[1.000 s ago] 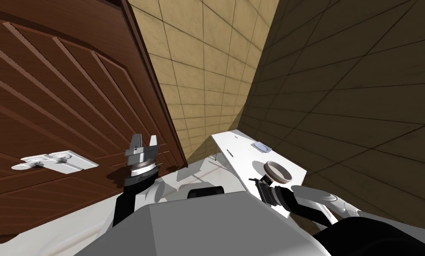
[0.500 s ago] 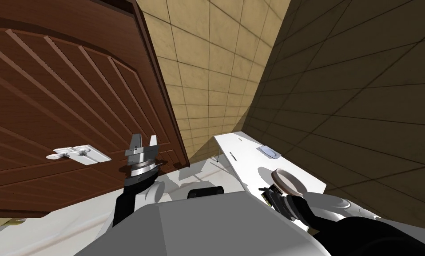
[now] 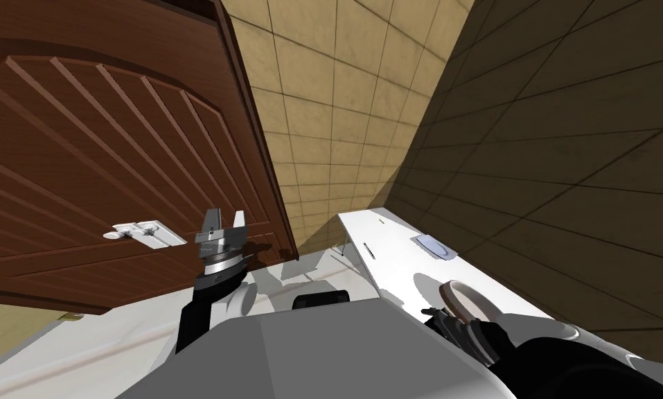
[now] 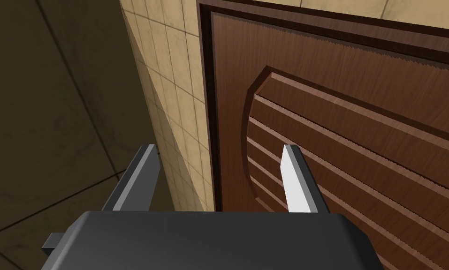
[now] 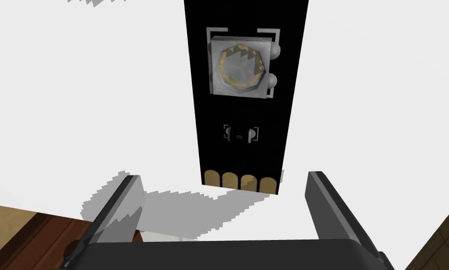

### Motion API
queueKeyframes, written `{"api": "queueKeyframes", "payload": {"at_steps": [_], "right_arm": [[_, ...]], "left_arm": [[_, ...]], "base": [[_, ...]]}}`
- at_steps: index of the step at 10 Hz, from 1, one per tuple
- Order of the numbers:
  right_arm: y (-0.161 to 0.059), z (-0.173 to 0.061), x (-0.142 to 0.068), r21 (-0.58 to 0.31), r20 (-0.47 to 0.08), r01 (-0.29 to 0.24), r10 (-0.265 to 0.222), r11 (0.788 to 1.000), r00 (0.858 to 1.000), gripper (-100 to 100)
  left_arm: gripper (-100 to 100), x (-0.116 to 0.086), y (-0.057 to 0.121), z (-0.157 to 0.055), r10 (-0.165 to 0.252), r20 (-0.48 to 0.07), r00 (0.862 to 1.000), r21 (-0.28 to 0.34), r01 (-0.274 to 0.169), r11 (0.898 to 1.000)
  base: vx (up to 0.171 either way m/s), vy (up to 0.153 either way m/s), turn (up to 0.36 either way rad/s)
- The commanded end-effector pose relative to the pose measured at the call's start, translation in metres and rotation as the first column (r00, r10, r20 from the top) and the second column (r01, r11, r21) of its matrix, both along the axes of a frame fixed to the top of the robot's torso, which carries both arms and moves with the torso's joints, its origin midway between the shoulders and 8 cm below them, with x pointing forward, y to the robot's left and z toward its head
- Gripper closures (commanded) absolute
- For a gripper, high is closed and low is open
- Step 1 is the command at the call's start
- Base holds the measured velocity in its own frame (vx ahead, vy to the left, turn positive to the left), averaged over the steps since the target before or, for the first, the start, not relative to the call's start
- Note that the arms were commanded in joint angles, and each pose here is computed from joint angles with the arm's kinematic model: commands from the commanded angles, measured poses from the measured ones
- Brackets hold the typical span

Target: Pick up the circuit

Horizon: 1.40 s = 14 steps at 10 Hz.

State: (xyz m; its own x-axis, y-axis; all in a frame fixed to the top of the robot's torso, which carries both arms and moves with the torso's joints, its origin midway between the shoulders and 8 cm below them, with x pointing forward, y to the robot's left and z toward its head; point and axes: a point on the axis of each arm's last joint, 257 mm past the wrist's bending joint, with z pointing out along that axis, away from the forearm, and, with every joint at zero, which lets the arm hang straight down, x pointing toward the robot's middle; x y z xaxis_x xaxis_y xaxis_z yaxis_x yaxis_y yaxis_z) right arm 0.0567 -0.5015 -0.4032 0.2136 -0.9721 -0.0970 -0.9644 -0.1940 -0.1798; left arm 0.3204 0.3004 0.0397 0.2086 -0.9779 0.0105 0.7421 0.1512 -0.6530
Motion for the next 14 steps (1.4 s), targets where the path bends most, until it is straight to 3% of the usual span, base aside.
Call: {"api": "queueKeyframes", "payload": {"at_steps": [1,5,6,7,8,9,10,14], "right_arm": [[-0.003,-0.003,-0.004,-0.007,-0.010,-0.002,0.002,1.000,1.000,-100],[-0.042,-0.008,-0.068,-0.113,-0.118,-0.075,0.062,0.991,0.991,-100],[-0.042,-0.008,-0.068,-0.113,-0.118,-0.075,0.062,0.991,0.991,-100],[-0.047,-0.011,-0.086,-0.128,-0.146,-0.088,0.069,0.988,0.987,-100],[-0.045,-0.011,-0.077,-0.120,-0.132,-0.079,0.063,0.990,0.989,-100],[-0.046,-0.011,-0.078,-0.122,-0.134,-0.082,0.066,0.989,0.989,0],[-0.044,-0.019,-0.083,-0.121,-0.132,-0.070,0.054,0.990,0.990,-100],[-0.037,-0.037,-0.096,-0.120,-0.130,-0.044,0.028,0.992,0.991,-100]], "left_arm": [[0,0.000,0.000,0.000,0.000,0.000,1.000,0.000,0.000,1.000],[0,0.000,0.000,0.000,0.000,0.000,1.000,0.000,0.000,1.000],[0,0.000,0.000,0.000,0.000,0.000,1.000,0.000,0.000,1.000],[0,0.000,0.000,0.000,0.000,0.000,1.000,0.000,0.000,1.000],[0,0.000,0.000,0.000,0.000,0.000,1.000,0.000,0.000,1.000],[0,0.000,0.000,0.000,0.000,0.000,1.000,0.000,0.000,1.000],[0,0.000,0.000,0.000,0.000,0.000,1.000,0.000,0.000,1.000],[0,0.000,0.000,0.000,0.000,0.000,1.000,0.000,0.000,1.000]], "base": [[0.019,-0.008,-0.019],[0.078,-0.027,0.174],[0.059,-0.019,0.029],[0.045,-0.007,0.089],[0.022,-0.005,0.025],[0.000,0.000,0.000],[-0.003,-0.009,0.081],[-0.005,-0.017,0.074]]}}
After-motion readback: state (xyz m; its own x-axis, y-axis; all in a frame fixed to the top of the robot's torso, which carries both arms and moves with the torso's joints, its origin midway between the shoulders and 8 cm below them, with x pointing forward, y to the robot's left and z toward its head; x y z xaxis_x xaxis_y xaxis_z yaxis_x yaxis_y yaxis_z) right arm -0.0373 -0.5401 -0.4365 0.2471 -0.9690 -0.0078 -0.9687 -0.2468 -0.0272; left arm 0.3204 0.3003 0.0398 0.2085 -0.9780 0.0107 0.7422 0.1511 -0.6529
